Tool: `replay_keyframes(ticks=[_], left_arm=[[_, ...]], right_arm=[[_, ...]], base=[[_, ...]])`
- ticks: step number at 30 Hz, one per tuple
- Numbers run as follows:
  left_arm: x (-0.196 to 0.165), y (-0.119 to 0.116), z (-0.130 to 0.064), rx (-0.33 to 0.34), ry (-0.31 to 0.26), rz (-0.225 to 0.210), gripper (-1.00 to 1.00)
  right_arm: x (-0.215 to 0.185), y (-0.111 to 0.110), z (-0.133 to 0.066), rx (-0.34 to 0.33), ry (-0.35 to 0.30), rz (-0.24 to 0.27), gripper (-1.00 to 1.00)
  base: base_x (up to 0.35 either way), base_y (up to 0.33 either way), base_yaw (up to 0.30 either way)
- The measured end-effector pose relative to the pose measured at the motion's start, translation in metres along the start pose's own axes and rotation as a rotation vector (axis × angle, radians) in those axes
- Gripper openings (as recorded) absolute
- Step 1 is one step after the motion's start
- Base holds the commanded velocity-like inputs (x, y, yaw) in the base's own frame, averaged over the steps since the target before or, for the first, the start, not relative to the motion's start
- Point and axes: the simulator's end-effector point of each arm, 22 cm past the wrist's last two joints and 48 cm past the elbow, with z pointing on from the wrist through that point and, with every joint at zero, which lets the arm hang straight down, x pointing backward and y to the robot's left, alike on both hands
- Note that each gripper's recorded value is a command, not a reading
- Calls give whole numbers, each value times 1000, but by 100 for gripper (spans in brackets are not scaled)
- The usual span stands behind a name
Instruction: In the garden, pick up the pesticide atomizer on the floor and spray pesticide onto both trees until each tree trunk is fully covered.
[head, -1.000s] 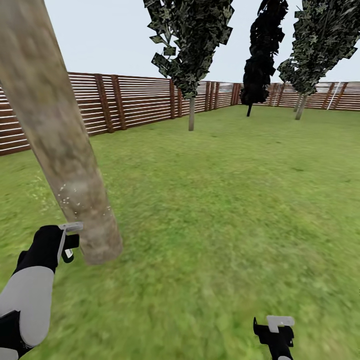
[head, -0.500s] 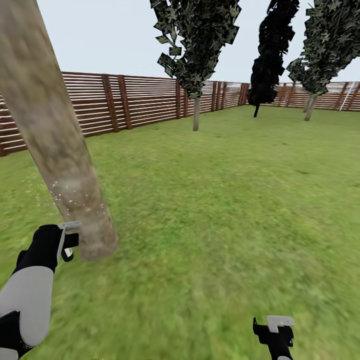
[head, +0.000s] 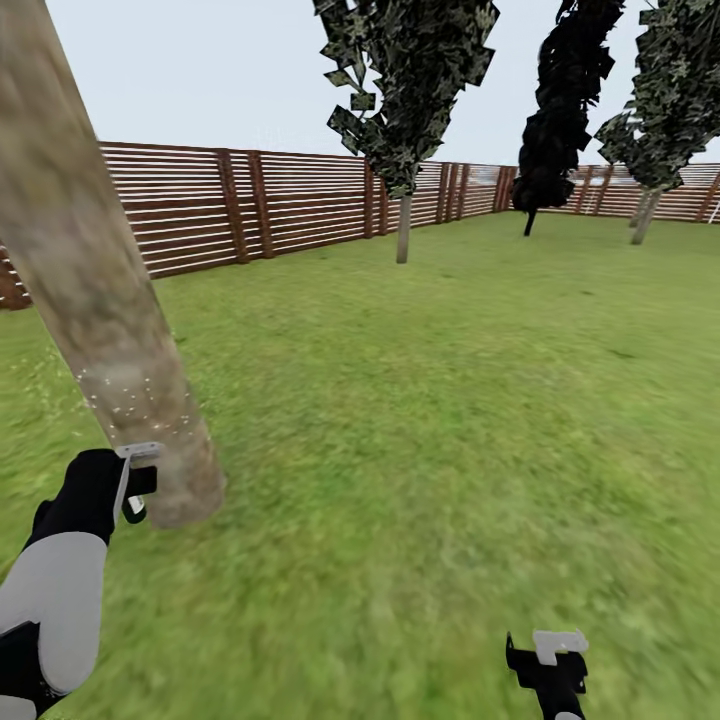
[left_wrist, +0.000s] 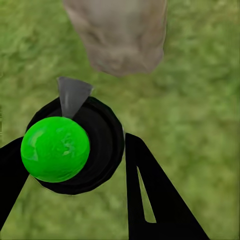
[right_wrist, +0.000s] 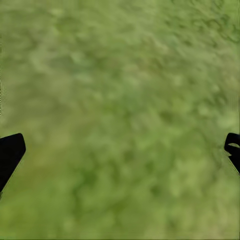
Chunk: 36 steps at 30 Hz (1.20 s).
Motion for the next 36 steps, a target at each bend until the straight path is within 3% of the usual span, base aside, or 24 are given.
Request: replay_keyframes(ticks=[13,22,28,36], left_arm=[[1,0,1,-1,2,1,-100],[-1,0,0,1,-2,-3,-100],[-36,11,-21,-16,-82,-29,-100],[-42,13,-25,-22,-98,-32,-100]], right_arm=[[0,0,0,0,0,0,100],[0,0,0,0,0,0,100],[0,0,0,0,0,0,100],[0,0,0,0,0,0,100]], base=[[198,-206,273],[108,-255,19],[274,-150,49],[262,-149,270]])
